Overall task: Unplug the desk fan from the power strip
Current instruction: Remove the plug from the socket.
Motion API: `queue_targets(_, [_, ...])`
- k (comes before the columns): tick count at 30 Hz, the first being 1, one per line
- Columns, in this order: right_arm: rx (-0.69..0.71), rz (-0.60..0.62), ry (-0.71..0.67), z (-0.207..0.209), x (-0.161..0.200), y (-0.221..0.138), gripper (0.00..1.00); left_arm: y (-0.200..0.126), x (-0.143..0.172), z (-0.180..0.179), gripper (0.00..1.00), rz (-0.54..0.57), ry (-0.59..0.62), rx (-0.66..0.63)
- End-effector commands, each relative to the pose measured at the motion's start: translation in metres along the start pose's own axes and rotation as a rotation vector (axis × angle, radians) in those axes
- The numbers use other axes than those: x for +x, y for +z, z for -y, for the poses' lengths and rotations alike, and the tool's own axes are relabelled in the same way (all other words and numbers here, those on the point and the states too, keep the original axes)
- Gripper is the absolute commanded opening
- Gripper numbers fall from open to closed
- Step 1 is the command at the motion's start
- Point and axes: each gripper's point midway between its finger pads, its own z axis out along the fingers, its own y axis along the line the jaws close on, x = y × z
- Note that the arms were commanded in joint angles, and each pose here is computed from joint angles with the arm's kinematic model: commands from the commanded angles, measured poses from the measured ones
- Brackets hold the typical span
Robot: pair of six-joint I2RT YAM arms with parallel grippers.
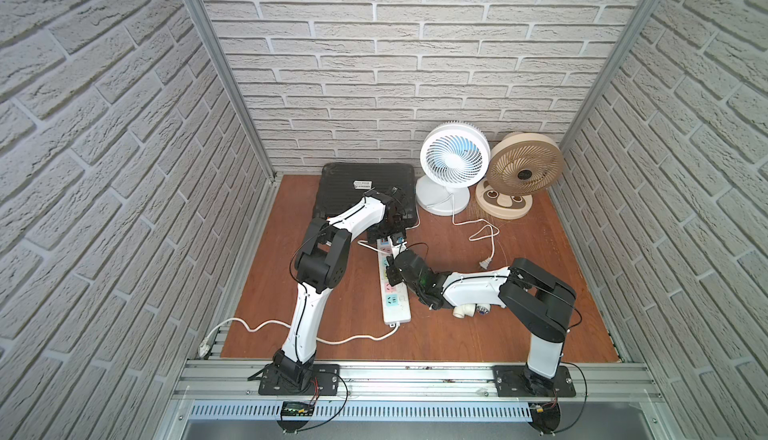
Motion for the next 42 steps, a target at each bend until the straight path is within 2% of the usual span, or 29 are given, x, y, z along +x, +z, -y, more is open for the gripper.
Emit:
queue_targets(1, [-0.127,-0.029,0.108,-0.016,0.002,-0.011,0.03,0.046,0.102,-0.032,0.0,-0.437,-0.087,-0.109])
queue_targets(4, [-0.134,-0.032,0.133,-0.014,0.002,-0.012,0.03,0.046,0.102,-0.033,0.0,-0.434,-0.086,-0.109])
queue_targets(13, [-0.123,-0.06,0.093,-0.017,0.009,-0.007,0.03,0.047,0.102,-0.032,0.0,-0.433,-0.084,-0.113])
queue_targets(23, [-0.015,-0.079,-0.081,-0.029,0.009,-0.006,0.03,0.042,0.099,-0.036,0.0,-0.404,-0.072,-0.152])
queue_targets(29, [0.03,-0.086,-0.138,-0.032,0.009,-0.005,0.03,0.038,0.097,-0.04,0.0,-0.384,-0.062,-0.194])
queue_targets(42, [0.085,-0.079,-0.147,-0.024,0.005,-0.01,0.03,0.028,0.092,-0.041,0.0,-0.343,-0.038,-0.227])
